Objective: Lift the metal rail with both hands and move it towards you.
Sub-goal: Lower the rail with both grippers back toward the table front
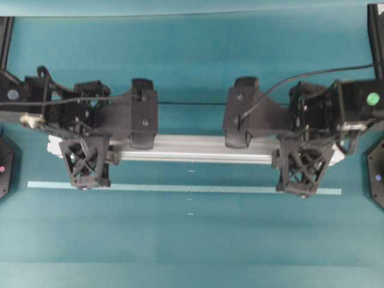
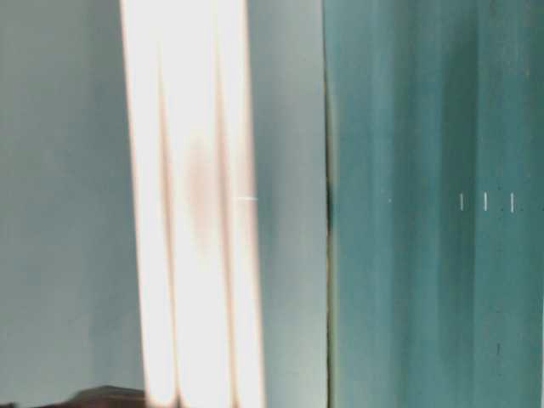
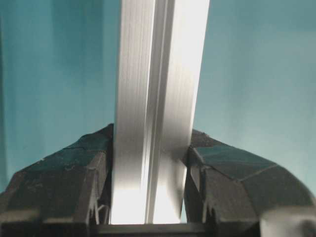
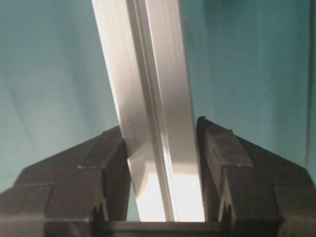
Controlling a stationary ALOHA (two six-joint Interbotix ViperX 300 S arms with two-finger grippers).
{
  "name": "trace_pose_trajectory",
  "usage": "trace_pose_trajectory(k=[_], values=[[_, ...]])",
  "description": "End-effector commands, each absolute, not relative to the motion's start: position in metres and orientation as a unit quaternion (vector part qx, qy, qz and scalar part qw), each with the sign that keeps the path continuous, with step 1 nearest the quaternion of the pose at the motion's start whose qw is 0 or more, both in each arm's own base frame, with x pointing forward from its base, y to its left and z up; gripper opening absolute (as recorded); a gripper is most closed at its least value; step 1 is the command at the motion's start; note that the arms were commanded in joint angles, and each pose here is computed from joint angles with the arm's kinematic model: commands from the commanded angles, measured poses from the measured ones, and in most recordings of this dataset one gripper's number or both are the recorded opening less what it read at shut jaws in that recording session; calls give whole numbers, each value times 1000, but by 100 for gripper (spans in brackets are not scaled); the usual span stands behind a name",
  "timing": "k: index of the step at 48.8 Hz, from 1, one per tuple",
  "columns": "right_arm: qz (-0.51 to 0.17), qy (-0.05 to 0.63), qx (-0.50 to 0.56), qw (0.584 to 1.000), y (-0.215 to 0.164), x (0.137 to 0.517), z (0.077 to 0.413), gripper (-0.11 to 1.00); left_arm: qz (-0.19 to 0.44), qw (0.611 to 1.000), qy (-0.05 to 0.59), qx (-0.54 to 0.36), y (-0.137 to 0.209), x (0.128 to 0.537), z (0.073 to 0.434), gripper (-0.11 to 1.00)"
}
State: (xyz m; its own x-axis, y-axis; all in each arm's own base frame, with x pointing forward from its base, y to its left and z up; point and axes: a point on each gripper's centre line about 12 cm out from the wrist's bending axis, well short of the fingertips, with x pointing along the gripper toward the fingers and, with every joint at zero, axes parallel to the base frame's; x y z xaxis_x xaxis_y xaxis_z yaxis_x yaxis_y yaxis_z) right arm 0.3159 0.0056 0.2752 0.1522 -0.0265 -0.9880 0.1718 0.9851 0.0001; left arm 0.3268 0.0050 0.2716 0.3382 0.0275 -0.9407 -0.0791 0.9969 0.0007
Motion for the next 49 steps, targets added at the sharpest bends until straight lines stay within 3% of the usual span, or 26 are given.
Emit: trace_pose_trajectory(k=[1,24,49], values=[[-73,639,60,763,2,316,264,40,39,829,556,-34,7,327,273,31],[-64,636,55,767,4,325,195,40,39,816,575,-33,8,334,196,31],[-52,630,49,773,12,321,147,40,37,817,575,-34,6,329,149,31]])
